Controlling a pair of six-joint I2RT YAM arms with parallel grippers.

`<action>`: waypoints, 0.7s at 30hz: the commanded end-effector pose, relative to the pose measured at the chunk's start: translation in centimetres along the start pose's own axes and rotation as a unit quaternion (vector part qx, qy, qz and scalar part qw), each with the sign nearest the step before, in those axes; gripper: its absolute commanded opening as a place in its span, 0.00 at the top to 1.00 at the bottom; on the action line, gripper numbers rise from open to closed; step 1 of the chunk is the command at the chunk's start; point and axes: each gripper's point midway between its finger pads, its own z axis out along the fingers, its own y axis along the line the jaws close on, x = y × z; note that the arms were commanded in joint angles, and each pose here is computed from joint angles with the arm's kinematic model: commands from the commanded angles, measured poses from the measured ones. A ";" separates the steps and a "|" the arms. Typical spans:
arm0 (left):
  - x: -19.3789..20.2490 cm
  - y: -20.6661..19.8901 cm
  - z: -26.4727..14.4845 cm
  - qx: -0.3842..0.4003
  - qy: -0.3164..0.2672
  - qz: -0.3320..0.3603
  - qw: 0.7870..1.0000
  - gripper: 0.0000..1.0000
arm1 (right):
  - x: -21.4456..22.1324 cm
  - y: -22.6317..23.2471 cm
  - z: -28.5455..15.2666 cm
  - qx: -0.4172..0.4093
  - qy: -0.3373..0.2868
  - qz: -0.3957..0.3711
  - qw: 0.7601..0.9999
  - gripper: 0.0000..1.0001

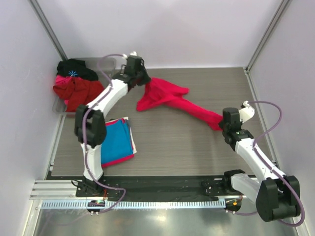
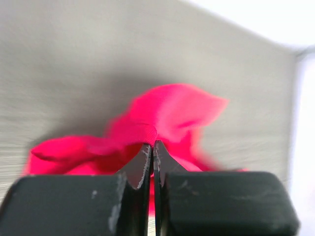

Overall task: Fold and stack the t-shirts
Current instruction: Flatten the tshirt out

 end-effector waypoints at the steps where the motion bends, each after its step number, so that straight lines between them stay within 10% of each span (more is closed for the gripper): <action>1: -7.3 -3.5 -7.5 0.049 -0.120 0.007 0.992 1.00 | -4.8 2.7 -0.5 -0.021 -0.056 0.016 0.998 0.99; 7: -8.6 -2.8 -11.0 0.033 -0.165 -0.005 0.986 1.00 | -8.6 3.6 -2.4 -0.028 -0.096 0.018 0.995 0.99; 21: -4.5 -0.3 -9.2 0.025 -0.121 -0.013 0.992 1.00 | -0.3 0.2 -1.2 -0.036 -0.003 -0.032 0.999 0.79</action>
